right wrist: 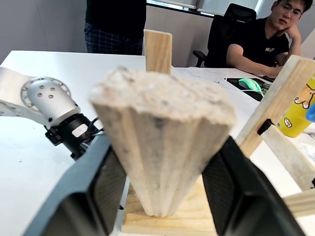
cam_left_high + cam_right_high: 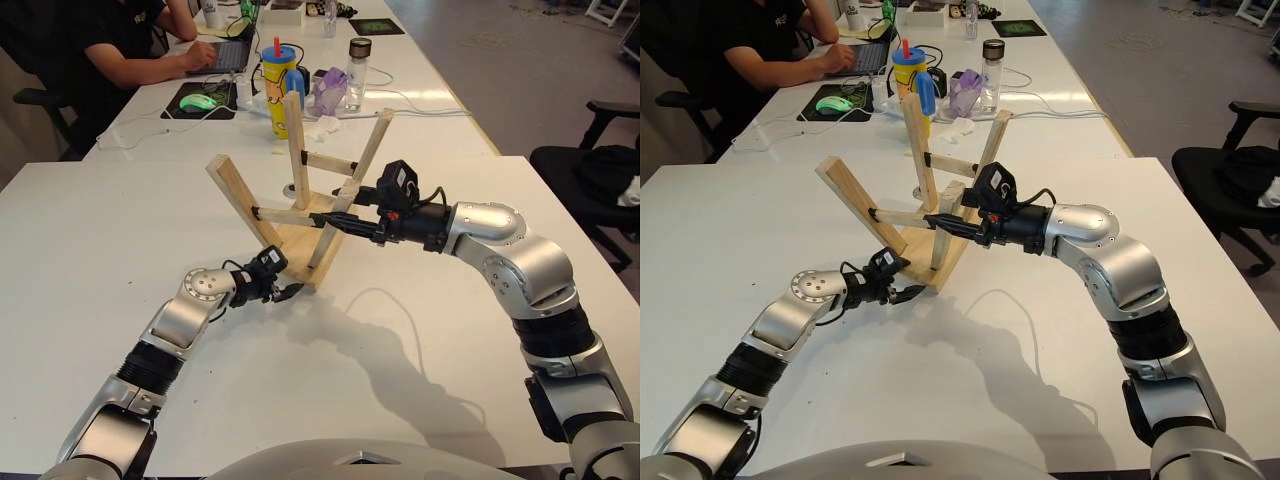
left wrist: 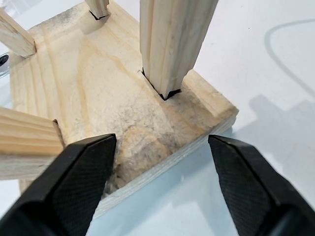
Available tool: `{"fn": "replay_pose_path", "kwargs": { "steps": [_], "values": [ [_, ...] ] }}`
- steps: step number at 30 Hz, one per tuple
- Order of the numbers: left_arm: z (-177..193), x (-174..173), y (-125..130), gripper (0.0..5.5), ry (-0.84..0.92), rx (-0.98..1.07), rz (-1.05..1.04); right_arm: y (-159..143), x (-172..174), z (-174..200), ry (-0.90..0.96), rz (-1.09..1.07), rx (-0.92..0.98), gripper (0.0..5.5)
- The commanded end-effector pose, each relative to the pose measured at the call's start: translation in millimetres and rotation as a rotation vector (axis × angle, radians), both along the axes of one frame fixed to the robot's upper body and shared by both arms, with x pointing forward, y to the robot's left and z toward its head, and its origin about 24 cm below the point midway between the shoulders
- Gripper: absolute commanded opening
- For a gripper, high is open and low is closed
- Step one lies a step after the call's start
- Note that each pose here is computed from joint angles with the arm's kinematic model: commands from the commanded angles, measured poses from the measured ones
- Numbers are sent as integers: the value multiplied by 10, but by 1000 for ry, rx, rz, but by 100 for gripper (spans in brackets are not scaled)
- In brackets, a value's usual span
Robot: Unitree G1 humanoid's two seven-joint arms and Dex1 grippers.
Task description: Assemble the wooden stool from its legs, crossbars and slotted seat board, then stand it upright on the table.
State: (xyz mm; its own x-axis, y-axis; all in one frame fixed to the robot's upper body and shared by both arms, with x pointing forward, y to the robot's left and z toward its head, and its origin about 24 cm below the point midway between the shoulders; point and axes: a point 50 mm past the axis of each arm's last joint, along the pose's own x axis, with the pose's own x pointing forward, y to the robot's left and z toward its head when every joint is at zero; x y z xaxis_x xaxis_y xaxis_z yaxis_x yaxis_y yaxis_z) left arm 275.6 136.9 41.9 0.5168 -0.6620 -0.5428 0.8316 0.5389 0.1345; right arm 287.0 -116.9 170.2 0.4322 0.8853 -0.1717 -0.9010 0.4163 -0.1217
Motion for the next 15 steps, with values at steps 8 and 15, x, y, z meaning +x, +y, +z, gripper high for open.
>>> {"fn": "replay_pose_path", "kwargs": {
  "steps": [8,15],
  "values": [
    [-371,-266,-25,349,184,31,12,-318,205,-468,172,-148,-112,204],
    [-352,-225,-43,349,169,3,53,-142,83,-476,141,12,-71,204]
  ]
}}
